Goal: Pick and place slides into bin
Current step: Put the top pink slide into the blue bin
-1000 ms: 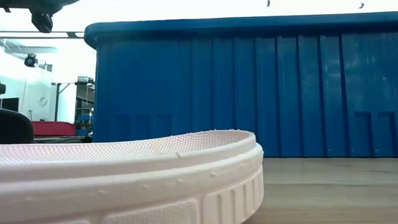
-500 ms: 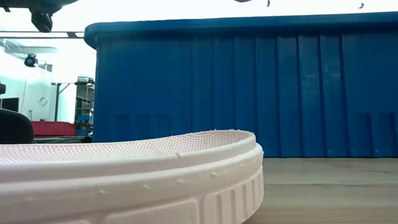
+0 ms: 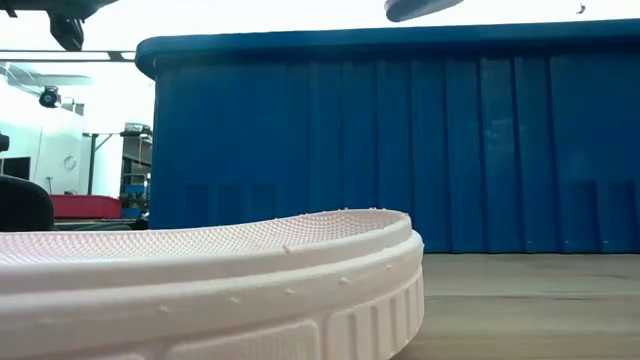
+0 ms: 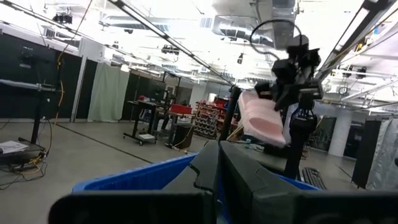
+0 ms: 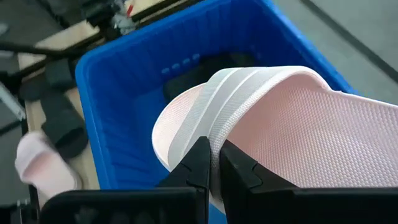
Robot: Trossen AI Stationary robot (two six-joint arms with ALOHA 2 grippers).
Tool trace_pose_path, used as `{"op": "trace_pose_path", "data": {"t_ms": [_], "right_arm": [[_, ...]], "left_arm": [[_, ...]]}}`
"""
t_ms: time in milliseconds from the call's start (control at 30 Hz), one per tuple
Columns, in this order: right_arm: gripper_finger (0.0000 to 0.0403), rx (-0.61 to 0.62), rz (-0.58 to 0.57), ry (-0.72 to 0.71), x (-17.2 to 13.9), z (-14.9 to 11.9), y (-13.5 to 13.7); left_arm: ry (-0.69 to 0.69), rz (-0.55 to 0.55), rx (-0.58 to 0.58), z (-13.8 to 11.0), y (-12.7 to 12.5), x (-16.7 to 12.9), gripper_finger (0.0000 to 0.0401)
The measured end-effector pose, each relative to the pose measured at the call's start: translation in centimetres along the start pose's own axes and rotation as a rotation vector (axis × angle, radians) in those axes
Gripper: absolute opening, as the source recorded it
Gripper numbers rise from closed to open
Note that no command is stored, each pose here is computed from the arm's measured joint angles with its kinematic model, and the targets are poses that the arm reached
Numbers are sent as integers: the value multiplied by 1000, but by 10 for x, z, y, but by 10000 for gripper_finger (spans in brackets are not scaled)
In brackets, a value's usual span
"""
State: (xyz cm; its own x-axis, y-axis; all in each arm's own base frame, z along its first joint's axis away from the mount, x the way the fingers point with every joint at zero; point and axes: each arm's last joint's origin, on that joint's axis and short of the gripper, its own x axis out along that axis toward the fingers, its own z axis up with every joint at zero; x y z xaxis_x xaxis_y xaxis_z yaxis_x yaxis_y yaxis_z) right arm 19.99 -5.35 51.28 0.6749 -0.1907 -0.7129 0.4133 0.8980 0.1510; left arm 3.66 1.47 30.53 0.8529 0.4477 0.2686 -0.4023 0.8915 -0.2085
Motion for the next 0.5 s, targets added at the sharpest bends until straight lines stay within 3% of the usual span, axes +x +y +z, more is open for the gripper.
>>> {"op": "trace_pose_path", "data": {"t_ms": [233, 500], "right_arm": [[12, -93, 87, 151, 31, -8, -17], [12, -125, 92, 328, 63, -37, -47]], "left_arm": [[-35, 15, -12, 3, 0, 0, 0], [-44, 44, -14, 3, 1, 0, 0]]}}
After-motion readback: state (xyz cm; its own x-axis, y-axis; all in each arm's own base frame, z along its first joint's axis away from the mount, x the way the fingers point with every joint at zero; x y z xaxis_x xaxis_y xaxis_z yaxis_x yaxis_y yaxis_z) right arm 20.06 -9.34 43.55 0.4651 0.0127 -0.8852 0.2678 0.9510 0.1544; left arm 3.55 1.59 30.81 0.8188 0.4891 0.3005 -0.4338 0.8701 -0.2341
